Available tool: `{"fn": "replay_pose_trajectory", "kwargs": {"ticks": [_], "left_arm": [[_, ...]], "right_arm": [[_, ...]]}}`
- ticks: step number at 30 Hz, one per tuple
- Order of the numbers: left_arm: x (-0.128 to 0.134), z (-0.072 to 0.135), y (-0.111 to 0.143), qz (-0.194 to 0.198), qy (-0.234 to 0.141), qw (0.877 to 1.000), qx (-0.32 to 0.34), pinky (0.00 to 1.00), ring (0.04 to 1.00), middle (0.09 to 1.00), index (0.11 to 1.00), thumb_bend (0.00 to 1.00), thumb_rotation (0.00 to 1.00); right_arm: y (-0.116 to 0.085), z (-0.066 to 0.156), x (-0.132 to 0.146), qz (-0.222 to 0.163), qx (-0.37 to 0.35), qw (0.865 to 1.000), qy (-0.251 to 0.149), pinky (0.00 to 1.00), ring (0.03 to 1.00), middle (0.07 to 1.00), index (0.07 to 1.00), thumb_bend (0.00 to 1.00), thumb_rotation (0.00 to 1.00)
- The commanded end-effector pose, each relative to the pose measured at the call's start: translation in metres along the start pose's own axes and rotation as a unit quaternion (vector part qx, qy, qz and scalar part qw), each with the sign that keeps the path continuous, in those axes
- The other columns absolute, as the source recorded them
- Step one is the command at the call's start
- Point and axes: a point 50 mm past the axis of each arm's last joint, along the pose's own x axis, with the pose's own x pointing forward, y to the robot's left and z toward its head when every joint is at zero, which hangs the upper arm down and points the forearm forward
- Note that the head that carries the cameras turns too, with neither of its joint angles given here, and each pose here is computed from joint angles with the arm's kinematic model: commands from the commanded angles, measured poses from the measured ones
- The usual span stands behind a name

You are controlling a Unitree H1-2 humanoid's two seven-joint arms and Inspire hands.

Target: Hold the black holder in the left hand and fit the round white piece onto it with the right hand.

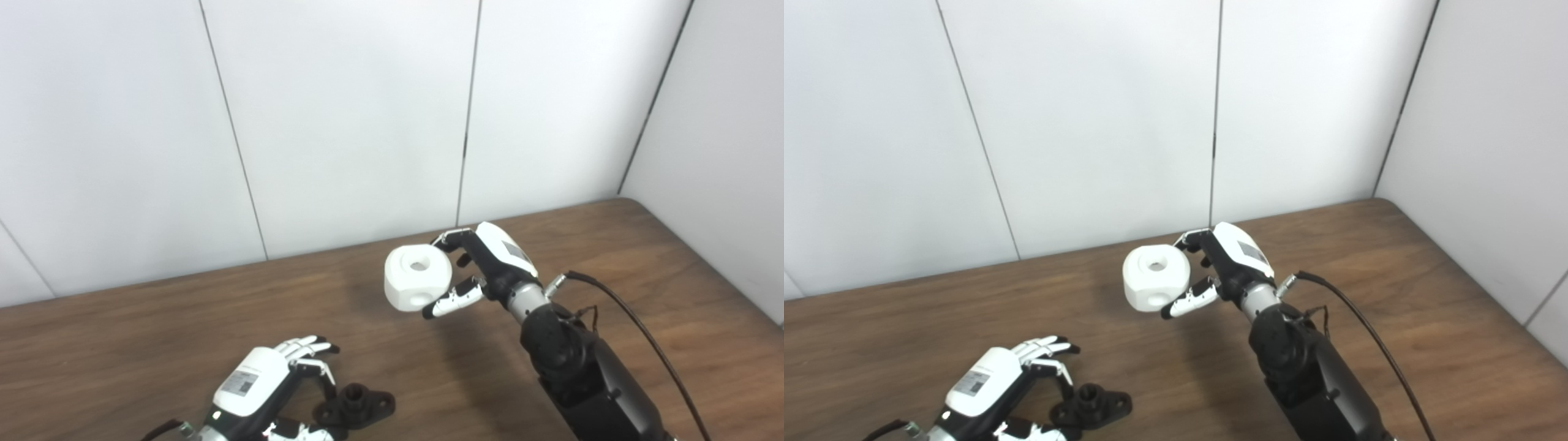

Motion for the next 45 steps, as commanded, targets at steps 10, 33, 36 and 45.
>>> {"fn": "replay_pose_trajectory", "kwargs": {"ticks": [10,33,36,45], "left_arm": [[-0.017,-0.015,-0.033,-0.114,0.079,0.99,0.035,0.9,0.912,0.858,0.485,0.52,0.06],[-0.011,-0.007,-0.026,-0.119,0.086,0.988,0.04,0.94,0.925,0.865,0.486,0.52,0.06],[-0.011,-0.006,-0.026,-0.118,0.086,0.988,0.039,0.94,0.921,0.864,0.486,0.52,0.06],[-0.011,-0.003,-0.025,-0.118,0.085,0.989,0.039,0.93,0.919,0.86,0.486,0.52,0.06]], "right_arm": [[-0.004,0.039,-0.017,0.01,0.006,0.997,-0.072,0.65,0.774,0.765,0.481,0.52,0.13],[0.022,0.053,-0.041,0.093,-0.001,0.991,-0.1,0.69,0.798,0.781,0.48,0.52,0.13],[0.025,0.053,-0.043,0.097,-0.003,0.99,-0.102,0.71,0.797,0.776,0.48,0.52,0.13],[0.03,0.049,-0.046,0.107,-0.007,0.989,-0.104,0.69,0.763,0.769,0.48,0.52,0.13]]}}
